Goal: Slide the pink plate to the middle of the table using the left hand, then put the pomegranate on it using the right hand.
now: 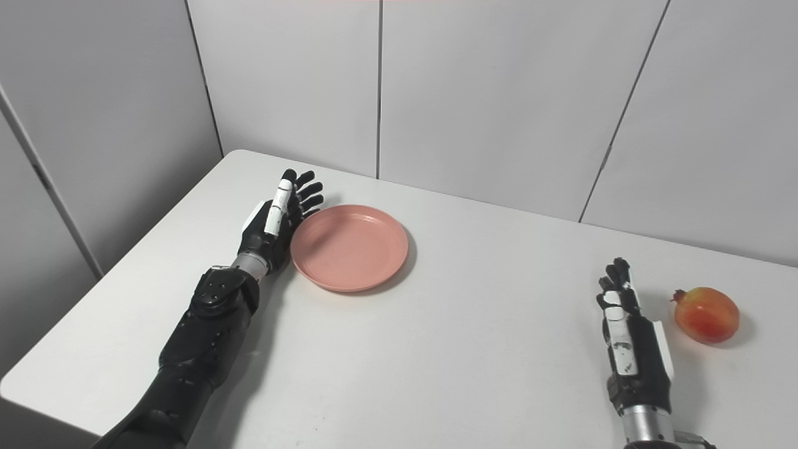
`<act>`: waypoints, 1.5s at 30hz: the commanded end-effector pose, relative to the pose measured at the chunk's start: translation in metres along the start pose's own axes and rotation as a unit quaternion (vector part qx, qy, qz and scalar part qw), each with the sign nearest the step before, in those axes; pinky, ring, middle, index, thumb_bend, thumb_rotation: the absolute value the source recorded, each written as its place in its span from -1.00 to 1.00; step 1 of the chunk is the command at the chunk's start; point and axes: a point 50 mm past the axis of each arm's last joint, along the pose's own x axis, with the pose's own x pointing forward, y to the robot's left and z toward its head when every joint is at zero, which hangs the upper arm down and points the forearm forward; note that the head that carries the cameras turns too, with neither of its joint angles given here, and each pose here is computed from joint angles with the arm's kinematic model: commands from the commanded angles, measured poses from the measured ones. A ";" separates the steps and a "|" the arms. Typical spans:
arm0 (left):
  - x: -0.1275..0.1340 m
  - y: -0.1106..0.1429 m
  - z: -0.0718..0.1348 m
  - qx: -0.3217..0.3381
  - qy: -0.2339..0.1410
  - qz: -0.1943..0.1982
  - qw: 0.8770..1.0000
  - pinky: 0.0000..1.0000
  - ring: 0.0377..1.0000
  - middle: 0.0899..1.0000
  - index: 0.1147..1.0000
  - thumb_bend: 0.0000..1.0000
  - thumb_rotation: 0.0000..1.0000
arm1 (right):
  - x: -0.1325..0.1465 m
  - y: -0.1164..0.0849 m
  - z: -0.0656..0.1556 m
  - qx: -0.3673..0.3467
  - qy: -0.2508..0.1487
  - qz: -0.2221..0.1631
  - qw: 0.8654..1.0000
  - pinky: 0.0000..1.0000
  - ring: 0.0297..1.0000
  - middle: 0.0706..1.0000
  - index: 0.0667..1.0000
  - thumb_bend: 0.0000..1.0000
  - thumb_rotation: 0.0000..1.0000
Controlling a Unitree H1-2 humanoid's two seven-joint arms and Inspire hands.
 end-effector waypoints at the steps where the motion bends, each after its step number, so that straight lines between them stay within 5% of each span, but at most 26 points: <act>1: 0.011 -0.011 0.024 0.017 -0.033 -0.014 0.999 0.80 0.81 0.80 0.77 0.36 1.00 | 0.011 -0.002 0.018 -0.005 -0.032 0.000 0.999 1.00 1.00 1.00 1.00 0.25 0.78; 29: 0.007 -0.075 0.012 0.042 -0.022 -0.079 0.996 0.87 0.87 0.86 0.83 0.31 1.00 | 0.015 0.003 0.017 0.010 -0.030 -0.001 1.000 1.00 1.00 1.00 1.00 0.27 0.73; 45: -0.003 -0.093 0.013 0.041 -0.010 -0.074 0.996 0.92 0.92 0.93 0.94 0.29 1.00 | 0.018 0.013 0.023 -0.001 -0.041 -0.003 0.999 1.00 1.00 1.00 1.00 0.25 0.75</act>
